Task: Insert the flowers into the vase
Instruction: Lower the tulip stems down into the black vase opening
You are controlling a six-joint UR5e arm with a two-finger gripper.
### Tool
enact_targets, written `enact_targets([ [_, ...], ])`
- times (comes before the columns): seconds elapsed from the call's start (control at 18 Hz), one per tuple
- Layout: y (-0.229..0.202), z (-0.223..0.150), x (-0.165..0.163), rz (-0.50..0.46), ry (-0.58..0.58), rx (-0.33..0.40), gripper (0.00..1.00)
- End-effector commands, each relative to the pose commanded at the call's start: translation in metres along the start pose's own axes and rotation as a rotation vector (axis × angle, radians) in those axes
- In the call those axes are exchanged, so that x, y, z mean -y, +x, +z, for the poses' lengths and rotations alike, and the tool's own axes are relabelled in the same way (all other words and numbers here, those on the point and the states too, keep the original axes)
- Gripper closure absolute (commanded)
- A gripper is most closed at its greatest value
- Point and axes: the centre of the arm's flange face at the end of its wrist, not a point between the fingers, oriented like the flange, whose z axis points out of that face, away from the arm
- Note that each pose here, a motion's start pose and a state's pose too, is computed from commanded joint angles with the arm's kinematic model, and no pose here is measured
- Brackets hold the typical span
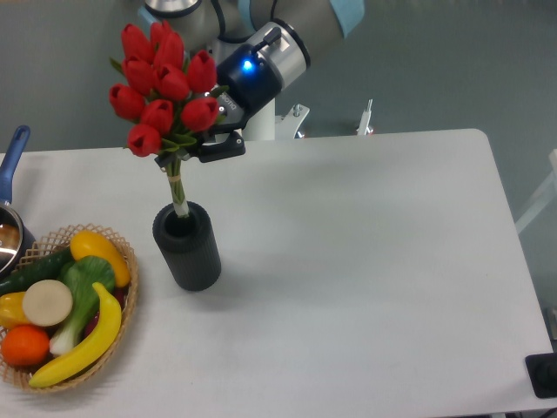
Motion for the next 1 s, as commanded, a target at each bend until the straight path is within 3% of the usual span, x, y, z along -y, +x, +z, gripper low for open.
enact_targets([
  [0.5, -0.018, 0.009, -0.020, 0.004, -0.014, -0.013, 0.87],
  [1.0, -0.023, 0.026, -0.073, 0.003, -0.030, -0.050, 0.85],
])
